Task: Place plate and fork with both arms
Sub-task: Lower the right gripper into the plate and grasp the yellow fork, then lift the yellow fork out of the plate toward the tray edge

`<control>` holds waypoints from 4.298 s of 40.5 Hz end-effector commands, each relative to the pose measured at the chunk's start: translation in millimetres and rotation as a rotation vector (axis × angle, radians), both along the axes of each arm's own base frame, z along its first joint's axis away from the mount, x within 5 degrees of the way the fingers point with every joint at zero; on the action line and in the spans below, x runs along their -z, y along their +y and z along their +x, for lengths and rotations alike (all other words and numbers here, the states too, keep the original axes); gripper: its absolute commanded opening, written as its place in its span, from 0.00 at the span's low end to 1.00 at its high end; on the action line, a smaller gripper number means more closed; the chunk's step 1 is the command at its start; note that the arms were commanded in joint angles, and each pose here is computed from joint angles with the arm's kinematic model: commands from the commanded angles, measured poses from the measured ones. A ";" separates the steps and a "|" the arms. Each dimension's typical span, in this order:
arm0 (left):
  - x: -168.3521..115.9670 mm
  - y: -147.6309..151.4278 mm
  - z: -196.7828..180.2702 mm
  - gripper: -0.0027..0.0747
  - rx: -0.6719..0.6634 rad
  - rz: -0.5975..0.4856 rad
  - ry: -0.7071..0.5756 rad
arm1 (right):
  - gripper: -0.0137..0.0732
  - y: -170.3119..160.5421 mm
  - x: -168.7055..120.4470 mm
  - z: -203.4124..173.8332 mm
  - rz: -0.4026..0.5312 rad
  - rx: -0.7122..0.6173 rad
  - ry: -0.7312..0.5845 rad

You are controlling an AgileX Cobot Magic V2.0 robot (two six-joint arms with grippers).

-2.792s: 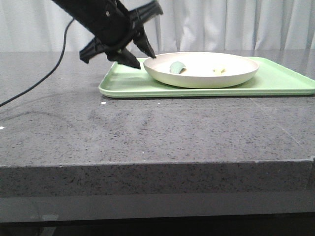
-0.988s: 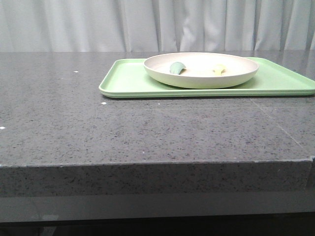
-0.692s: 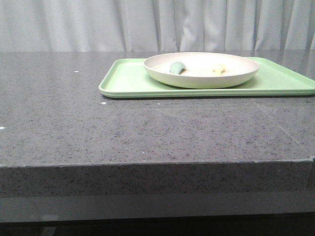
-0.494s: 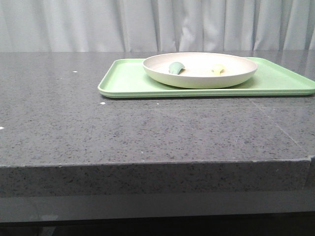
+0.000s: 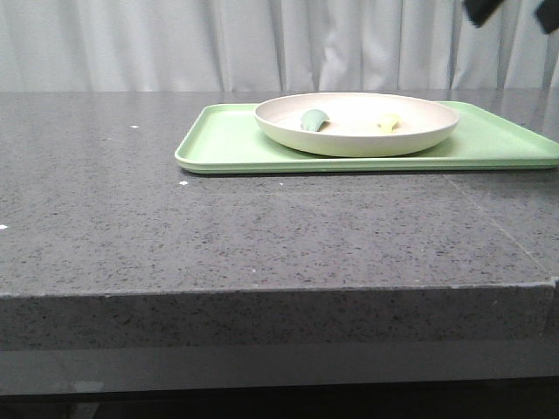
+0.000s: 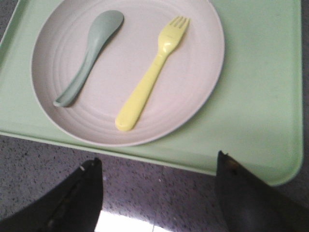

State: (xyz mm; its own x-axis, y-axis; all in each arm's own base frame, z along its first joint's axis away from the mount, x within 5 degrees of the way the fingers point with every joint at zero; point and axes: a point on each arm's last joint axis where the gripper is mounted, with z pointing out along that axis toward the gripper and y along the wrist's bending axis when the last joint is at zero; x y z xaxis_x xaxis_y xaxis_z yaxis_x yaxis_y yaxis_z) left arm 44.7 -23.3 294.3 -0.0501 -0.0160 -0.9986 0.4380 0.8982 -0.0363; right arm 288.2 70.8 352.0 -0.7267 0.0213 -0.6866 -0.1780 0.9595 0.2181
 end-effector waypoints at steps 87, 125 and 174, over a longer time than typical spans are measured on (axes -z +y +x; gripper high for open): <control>-14.8 0.8 -0.6 0.01 -0.005 -0.041 -0.082 | 0.35 55.5 63.8 109.4 -0.025 -0.028 0.289; -14.8 0.8 -0.6 0.01 -0.005 -0.041 -0.082 | 0.07 44.6 10.0 110.2 -0.004 -0.023 0.215; -14.8 0.8 -0.6 0.01 -0.005 -0.041 -0.082 | 0.07 -38.0 42.4 132.1 -0.175 0.162 0.333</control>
